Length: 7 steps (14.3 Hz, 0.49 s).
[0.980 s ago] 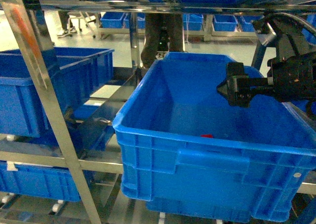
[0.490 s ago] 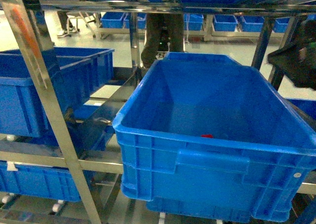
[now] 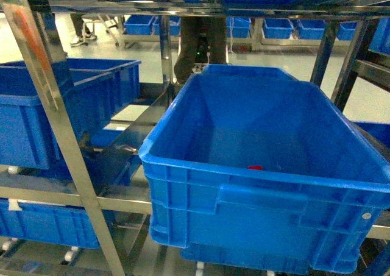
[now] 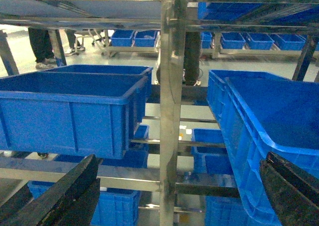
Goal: Pick red block from blue box to shelf
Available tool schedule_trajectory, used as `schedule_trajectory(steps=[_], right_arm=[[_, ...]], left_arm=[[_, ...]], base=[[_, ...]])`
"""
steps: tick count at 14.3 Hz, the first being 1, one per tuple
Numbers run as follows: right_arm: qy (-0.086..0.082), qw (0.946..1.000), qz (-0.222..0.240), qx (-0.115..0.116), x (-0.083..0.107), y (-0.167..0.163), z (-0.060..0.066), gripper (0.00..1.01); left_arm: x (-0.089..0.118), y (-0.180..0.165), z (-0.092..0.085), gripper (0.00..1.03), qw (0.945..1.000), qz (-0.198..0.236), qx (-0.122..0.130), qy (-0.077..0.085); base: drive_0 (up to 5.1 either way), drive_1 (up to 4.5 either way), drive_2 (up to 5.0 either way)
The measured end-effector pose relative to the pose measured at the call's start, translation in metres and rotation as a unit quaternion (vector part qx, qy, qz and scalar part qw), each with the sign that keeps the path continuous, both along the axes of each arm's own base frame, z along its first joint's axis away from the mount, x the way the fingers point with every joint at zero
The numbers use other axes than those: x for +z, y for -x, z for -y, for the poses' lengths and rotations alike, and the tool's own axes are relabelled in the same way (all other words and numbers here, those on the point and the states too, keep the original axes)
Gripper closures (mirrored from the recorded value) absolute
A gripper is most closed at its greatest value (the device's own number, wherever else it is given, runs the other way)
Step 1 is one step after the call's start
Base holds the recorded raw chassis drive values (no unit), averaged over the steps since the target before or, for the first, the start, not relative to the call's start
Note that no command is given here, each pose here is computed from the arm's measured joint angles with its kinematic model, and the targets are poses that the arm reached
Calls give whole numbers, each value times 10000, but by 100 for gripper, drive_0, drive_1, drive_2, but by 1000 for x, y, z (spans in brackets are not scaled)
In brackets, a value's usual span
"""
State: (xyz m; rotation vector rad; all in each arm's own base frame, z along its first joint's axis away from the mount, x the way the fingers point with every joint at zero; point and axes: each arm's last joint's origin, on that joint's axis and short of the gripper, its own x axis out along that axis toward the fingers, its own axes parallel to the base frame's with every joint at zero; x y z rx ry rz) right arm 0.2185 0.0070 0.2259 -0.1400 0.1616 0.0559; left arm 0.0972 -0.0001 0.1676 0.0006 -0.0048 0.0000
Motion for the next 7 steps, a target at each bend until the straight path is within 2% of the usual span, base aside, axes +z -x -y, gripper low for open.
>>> schedule_trajectory(steps=[2,4,5,6,7], right_arm=[[-27,9997,93,-226,3,12,6,3],[-89,9995,14,-308,3,15,8,3],[-189,9993,-72,-327,2,16,8,3],[-380,9980,416,-298,3,18,7,9],[-510,9951,802,-285,-1,27,7,22]], left_arm=[[0,0,0,5,10000,0,0,0],[0,0,0,5,10000,0,0,0],[0,0,0,5,10000,0,0,0],[0,0,0,5,10000,0,0,0],[0,0,0,5,10000,-2,0,0]], base=[[0,0,0],[0,0,0],[0,0,0],[0,0,0],[0,0,0]])
